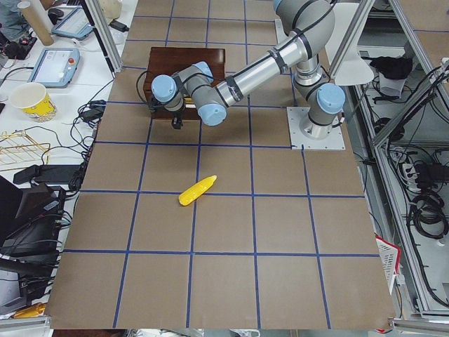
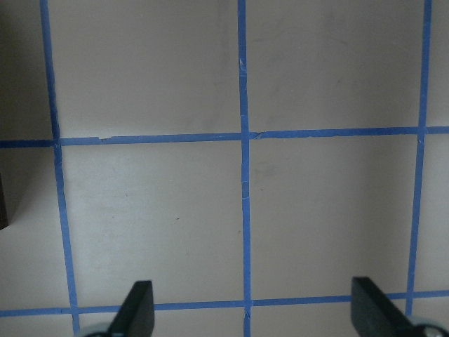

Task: Open drawer and put corn inside
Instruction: 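Close the left gripper on the white drawer handle, then pull the drawer open away from the cabinet with the left gripper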

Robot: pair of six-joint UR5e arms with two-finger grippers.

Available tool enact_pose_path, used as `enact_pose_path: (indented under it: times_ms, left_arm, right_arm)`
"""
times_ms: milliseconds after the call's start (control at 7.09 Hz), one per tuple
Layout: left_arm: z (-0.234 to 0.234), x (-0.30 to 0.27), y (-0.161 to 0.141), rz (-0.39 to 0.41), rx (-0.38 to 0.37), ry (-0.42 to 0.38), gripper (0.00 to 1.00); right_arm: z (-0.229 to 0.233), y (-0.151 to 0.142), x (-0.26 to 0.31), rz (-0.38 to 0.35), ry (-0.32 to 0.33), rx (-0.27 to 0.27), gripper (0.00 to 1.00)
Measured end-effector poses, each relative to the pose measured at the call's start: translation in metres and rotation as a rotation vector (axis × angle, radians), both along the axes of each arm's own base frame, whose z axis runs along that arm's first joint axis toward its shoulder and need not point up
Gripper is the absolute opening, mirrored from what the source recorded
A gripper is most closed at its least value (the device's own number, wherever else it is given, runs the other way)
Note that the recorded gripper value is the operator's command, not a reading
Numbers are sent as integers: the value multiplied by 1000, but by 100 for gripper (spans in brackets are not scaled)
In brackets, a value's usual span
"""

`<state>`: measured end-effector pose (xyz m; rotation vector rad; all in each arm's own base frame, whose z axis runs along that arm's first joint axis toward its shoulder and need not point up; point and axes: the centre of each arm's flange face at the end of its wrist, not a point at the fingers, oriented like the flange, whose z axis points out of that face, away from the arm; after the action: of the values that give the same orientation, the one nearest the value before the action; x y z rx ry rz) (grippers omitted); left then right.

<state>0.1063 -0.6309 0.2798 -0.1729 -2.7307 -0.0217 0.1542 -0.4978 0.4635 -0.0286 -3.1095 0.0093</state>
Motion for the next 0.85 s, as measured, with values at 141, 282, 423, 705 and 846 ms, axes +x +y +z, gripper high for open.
enact_pose_path:
  times_ms: [141, 282, 423, 705, 846]
  left_arm:
    - [1, 1, 0, -2, -1, -6, 100]
    - [1, 3, 0, -7, 0, -18, 100]
    - [1, 8, 1, -11, -1, -29, 100]
    - [1, 30, 5, 9, -4, -36, 100]
    - [1, 35, 6, 9, -8, -37, 100]
  right_arm:
    - [0, 0, 0, 0, 0, 0, 100]
    - [0, 0, 0, 0, 0, 0, 100]
    - [0, 0, 0, 0, 0, 0, 100]
    - [0, 0, 0, 0, 0, 0, 100]
    - [0, 0, 0, 0, 0, 0, 100]
